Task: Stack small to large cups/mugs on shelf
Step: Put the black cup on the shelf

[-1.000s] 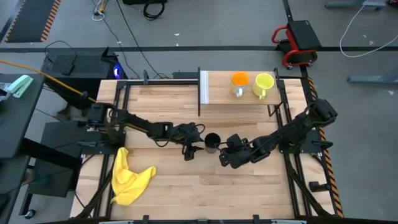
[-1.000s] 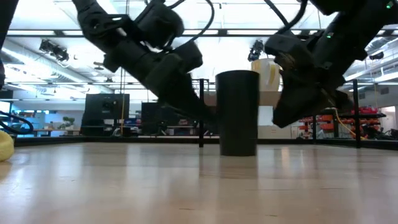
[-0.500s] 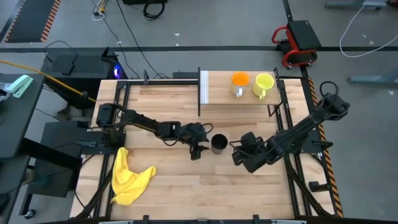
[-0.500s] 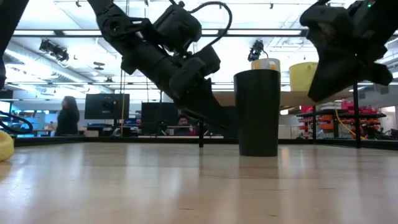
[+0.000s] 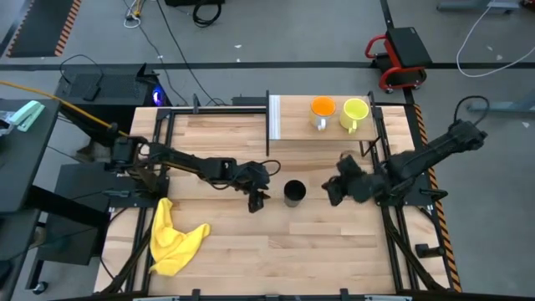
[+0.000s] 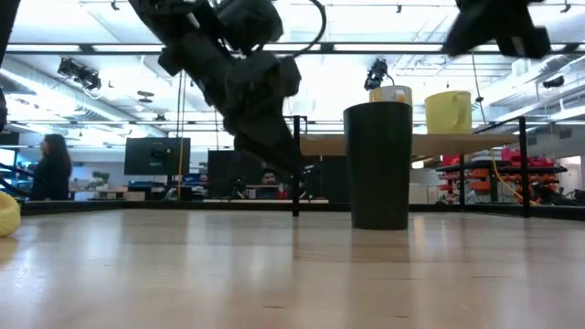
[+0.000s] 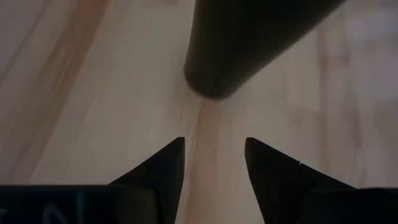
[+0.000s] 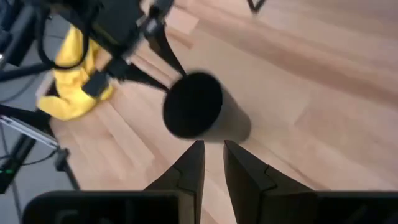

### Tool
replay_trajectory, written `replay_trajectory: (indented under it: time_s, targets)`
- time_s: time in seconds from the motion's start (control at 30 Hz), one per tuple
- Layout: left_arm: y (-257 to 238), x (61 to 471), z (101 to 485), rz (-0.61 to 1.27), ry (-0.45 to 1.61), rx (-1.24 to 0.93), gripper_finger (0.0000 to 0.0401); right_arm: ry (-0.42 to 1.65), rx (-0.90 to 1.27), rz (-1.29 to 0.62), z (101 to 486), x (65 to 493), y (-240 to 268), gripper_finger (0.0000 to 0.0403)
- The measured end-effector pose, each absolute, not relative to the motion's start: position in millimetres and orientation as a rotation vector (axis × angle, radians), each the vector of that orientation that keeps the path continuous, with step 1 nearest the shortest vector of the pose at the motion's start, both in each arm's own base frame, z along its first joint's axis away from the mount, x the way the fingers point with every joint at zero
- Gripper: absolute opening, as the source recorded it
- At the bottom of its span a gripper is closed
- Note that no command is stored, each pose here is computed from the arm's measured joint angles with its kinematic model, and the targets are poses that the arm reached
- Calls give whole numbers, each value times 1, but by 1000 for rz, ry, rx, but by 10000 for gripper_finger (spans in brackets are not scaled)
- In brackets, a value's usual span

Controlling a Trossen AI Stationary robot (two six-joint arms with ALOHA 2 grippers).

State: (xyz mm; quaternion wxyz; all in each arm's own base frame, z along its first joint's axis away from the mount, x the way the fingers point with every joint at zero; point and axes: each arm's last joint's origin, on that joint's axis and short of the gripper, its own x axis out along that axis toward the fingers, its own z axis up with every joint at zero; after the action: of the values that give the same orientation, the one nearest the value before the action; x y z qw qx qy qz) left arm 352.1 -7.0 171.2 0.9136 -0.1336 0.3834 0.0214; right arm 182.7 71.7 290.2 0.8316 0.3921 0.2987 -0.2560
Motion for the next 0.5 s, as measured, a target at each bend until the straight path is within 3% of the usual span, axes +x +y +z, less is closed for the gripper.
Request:
replay_trajectory:
  time_s: [0.23, 0.5]
  targets:
    - [-7, 345, 184, 61, 791, -311, 174, 719, 727, -516, 342, 196, 45, 68]
    - [-7, 336, 177, 116, 906, -380, 176, 928, 616, -524, 356, 221, 28, 77]
